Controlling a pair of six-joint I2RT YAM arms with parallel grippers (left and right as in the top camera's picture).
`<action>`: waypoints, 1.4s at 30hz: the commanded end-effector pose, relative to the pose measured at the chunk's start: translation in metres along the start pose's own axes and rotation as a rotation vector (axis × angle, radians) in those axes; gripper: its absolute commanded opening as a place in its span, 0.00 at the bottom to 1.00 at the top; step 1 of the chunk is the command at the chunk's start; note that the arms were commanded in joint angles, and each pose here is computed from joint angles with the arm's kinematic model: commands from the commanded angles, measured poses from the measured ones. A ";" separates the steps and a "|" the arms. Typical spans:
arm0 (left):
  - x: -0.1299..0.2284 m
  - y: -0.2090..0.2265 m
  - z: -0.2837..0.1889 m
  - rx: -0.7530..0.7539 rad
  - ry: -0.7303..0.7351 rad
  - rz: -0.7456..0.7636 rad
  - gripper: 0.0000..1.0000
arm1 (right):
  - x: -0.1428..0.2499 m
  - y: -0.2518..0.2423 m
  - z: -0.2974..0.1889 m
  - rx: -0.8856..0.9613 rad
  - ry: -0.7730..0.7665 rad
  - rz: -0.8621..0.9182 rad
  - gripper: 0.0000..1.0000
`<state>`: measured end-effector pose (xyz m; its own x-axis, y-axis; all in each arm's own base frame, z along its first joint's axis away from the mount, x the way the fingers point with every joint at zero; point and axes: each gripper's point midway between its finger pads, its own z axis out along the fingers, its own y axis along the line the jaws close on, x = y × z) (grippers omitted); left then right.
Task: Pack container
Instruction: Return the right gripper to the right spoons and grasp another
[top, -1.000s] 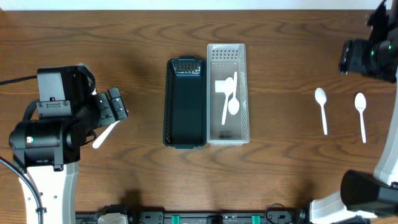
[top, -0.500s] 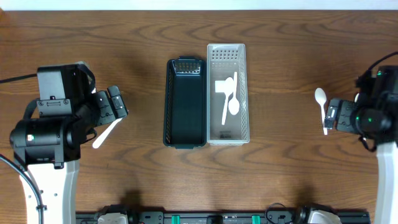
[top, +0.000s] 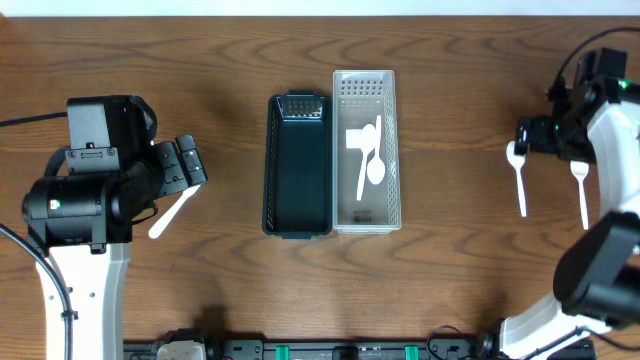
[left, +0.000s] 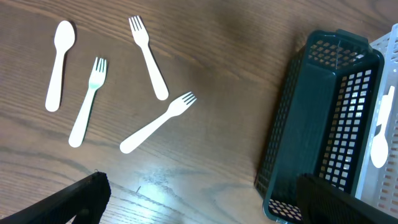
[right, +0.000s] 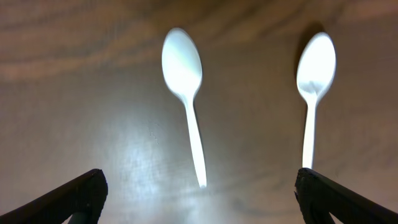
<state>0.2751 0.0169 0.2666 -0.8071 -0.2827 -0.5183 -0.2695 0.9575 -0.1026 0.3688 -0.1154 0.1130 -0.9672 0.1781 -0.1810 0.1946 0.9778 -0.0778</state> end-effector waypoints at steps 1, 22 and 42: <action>-0.003 0.003 -0.001 -0.013 -0.007 -0.013 0.98 | -0.009 0.003 0.017 -0.032 0.018 -0.036 0.99; -0.003 0.003 -0.001 -0.013 -0.008 -0.014 0.98 | 0.025 0.008 0.117 -0.038 0.277 -0.057 0.77; -0.003 0.003 -0.001 -0.013 -0.008 -0.013 0.98 | -0.013 0.059 0.052 -0.143 0.118 -0.043 0.06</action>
<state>0.2751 0.0169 0.2667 -0.8069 -0.2827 -0.5186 -0.2694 0.9575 -0.1027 0.3666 -0.0910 0.0034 -0.9836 0.1484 0.1023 0.1517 0.9881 0.0245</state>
